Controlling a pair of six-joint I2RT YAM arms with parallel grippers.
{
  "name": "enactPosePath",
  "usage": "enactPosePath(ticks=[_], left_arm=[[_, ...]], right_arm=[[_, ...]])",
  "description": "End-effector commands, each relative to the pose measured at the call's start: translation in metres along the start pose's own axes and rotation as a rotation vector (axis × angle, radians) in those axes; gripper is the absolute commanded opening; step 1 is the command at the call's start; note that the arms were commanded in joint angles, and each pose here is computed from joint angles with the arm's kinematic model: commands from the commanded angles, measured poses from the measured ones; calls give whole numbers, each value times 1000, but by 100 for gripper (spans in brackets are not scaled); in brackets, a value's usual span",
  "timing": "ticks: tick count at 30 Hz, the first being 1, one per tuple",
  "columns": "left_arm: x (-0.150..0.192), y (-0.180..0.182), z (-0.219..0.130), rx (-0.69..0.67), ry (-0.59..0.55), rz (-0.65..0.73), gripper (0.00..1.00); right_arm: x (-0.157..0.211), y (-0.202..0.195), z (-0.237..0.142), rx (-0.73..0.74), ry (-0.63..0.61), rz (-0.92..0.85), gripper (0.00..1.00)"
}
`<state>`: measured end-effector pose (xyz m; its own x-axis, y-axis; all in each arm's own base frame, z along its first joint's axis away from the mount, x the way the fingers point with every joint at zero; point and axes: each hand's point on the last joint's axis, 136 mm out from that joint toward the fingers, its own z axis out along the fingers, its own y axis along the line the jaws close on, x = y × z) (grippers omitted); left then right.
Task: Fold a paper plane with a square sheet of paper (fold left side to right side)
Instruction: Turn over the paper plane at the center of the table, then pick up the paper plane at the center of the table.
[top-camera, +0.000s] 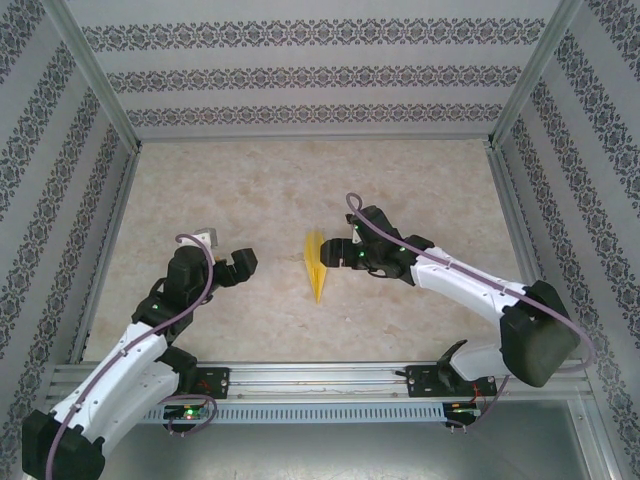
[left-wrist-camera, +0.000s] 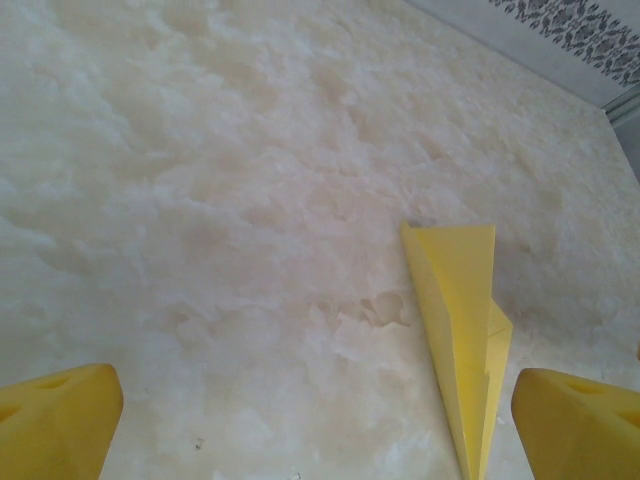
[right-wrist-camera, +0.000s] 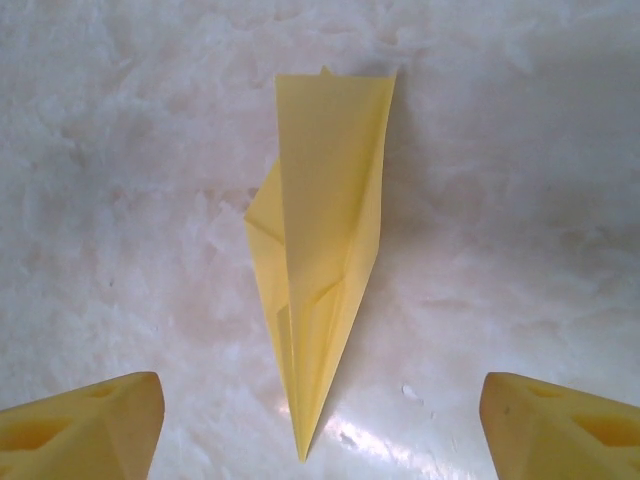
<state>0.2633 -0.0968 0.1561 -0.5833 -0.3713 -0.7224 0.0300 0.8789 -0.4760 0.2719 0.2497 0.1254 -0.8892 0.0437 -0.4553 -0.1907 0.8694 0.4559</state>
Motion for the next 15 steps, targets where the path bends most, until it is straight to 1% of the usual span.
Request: enactPosePath(ticks=[1,6,10,15], left_arm=[[-16,2,-10,-32,-41,43,100],[-15,7,-16,-66,-25,85,100],[-13,8,-17,-71,-13,94,100],[-9,9,-17,-67,-4,101,100]], right_arm=[[17,-10,-9,118,68,-26,86],[26,11,-1,151,143,-71,87],[30,20,15,195,195,-98,80],[31,23,43,234,244,-92,69]])
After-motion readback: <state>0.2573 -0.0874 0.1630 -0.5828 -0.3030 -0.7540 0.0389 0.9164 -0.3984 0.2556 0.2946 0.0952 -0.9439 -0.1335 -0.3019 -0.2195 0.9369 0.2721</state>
